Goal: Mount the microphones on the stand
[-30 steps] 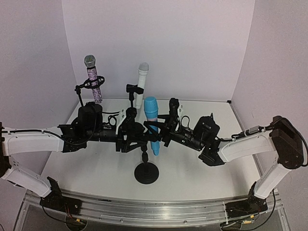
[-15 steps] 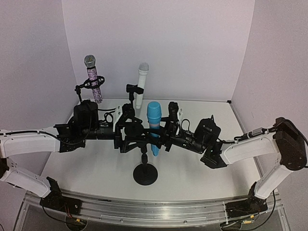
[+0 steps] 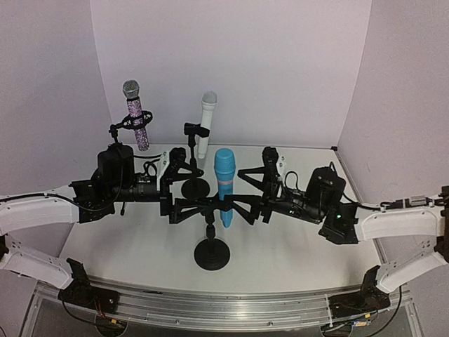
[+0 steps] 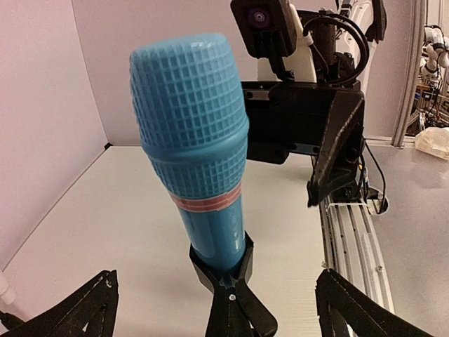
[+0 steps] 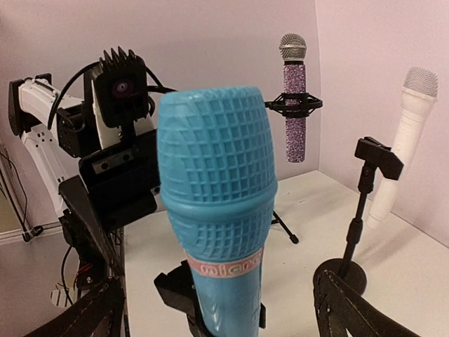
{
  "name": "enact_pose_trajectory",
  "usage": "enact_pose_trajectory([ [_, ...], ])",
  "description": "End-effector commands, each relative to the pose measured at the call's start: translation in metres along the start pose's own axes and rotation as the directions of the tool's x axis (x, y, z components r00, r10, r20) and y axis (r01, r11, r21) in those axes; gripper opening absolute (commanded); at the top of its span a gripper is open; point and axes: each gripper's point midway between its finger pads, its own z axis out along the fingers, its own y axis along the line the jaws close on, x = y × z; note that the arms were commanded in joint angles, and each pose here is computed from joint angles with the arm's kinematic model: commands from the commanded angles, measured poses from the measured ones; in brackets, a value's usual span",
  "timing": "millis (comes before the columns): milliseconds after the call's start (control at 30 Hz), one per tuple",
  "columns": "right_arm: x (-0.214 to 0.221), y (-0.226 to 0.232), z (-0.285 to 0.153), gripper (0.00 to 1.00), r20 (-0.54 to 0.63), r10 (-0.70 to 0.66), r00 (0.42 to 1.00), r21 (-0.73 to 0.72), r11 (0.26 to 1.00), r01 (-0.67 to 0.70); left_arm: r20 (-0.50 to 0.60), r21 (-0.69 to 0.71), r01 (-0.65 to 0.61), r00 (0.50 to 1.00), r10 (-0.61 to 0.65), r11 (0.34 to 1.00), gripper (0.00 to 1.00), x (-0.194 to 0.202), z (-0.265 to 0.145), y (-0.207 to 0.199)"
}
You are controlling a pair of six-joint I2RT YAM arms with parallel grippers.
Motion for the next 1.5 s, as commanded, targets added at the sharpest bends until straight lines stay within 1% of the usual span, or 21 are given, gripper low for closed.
enact_pose_trajectory([
  [0,0.021,-0.01,-0.04,0.9,-0.122,-0.046,0.991,0.104,0.993,0.059,0.075,-0.018,-0.023,0.997,0.024,1.0,0.99,-0.033,-0.017,0.002],
  [67,0.029,-0.017,-0.055,0.84,-0.183,-0.029,0.983,0.159,0.986,0.058,0.093,-0.033,-0.014,0.996,0.017,0.999,0.99,-0.043,-0.022,0.007],
  [167,0.057,-0.033,-0.069,0.71,-0.329,0.042,0.944,0.274,0.96,0.053,0.114,-0.073,0.006,0.993,0.002,0.997,0.99,-0.054,-0.032,0.02],
  [233,0.071,-0.025,-0.069,0.67,-0.383,0.065,0.922,0.279,0.959,0.048,0.126,-0.112,0.034,0.992,-0.02,0.993,0.99,-0.057,-0.041,0.031],
  [333,0.077,-0.001,-0.065,0.66,-0.36,0.05,0.932,0.235,0.971,0.039,0.143,-0.175,0.065,0.989,-0.04,0.982,0.99,-0.062,-0.058,0.048],
  [467,0.088,0.018,-0.073,0.64,-0.368,0.038,0.929,0.243,0.968,0.056,0.129,-0.239,0.037,0.992,-0.006,0.97,0.98,-0.065,-0.077,0.055],
  [533,0.094,0.026,-0.072,0.6,-0.366,0.019,0.93,0.256,0.963,0.081,0.117,-0.276,0.034,0.993,-0.001,0.96,0.98,-0.061,-0.085,0.056],
  [567,0.1,0.03,-0.068,0.56,-0.369,0.006,0.93,0.26,0.961,0.096,0.114,-0.3,0.033,0.993,0.001,0.953,0.98,-0.059,-0.09,0.057],
  [600,0.101,0.032,-0.062,0.51,-0.359,-0.012,0.933,0.275,0.954,0.118,0.108,-0.316,0.039,0.994,-0.005,0.948,0.98,-0.053,-0.093,0.058],
  [700,0.099,0.041,-0.035,0.46,-0.27,-0.068,0.96,0.313,0.937,0.154,0.121,-0.357,0.072,0.992,-0.031,0.931,0.97,-0.039,-0.106,0.062],
  [733,0.102,0.043,-0.028,0.46,-0.235,-0.078,0.969,0.327,0.932,0.154,0.129,-0.369,0.081,0.991,-0.035,0.926,0.97,-0.036,-0.111,0.063],
  [767,0.095,0.046,-0.019,0.45,-0.17,-0.085,0.982,0.338,0.931,0.139,0.132,-0.37,0.09,0.99,-0.043,0.924,0.97,-0.032,-0.115,0.063],
  [900,0.109,0.058,0.02,0.45,-0.136,-0.131,0.982,0.357,0.918,0.172,0.147,-0.385,0.086,0.989,-0.031,0.919,0.96,-0.029,-0.127,0.06],
  [933,0.109,0.058,0.026,0.45,-0.1,-0.136,0.986,0.376,0.912,0.164,0.151,-0.392,0.084,0.988,-0.026,0.916,0.96,-0.028,-0.13,0.06],
  [1000,0.102,0.051,0.027,0.45,0.006,-0.126,0.992,0.45,0.886,0.11,0.159,-0.405,0.09,0.987,-0.026,0.91,0.96,-0.026,-0.133,0.06],
  [1067,0.109,0.045,0.031,0.45,0.014,-0.134,0.991,0.494,0.862,0.109,0.174,-0.412,0.097,0.984,-0.026,0.906,0.96,-0.027,-0.136,0.061],
  [1200,0.121,0.043,0.046,0.46,0.001,-0.138,0.99,0.53,0.84,0.117,0.196,-0.407,0.106,0.98,-0.026,0.907,0.96,-0.027,-0.138,0.058],
  [1333,0.129,0.035,0.044,0.45,0.015,-0.095,0.995,0.575,0.815,0.069,0.205,-0.399,0.106,0.979,-0.024,0.911,0.96,-0.028,-0.139,0.055],
  [1467,0.135,0.027,0.038,0.44,0.006,-0.088,0.996,0.618,0.784,0.065,0.205,-0.4,0.105,0.978,-0.023,0.91,0.96,-0.027,-0.139,0.055],
])
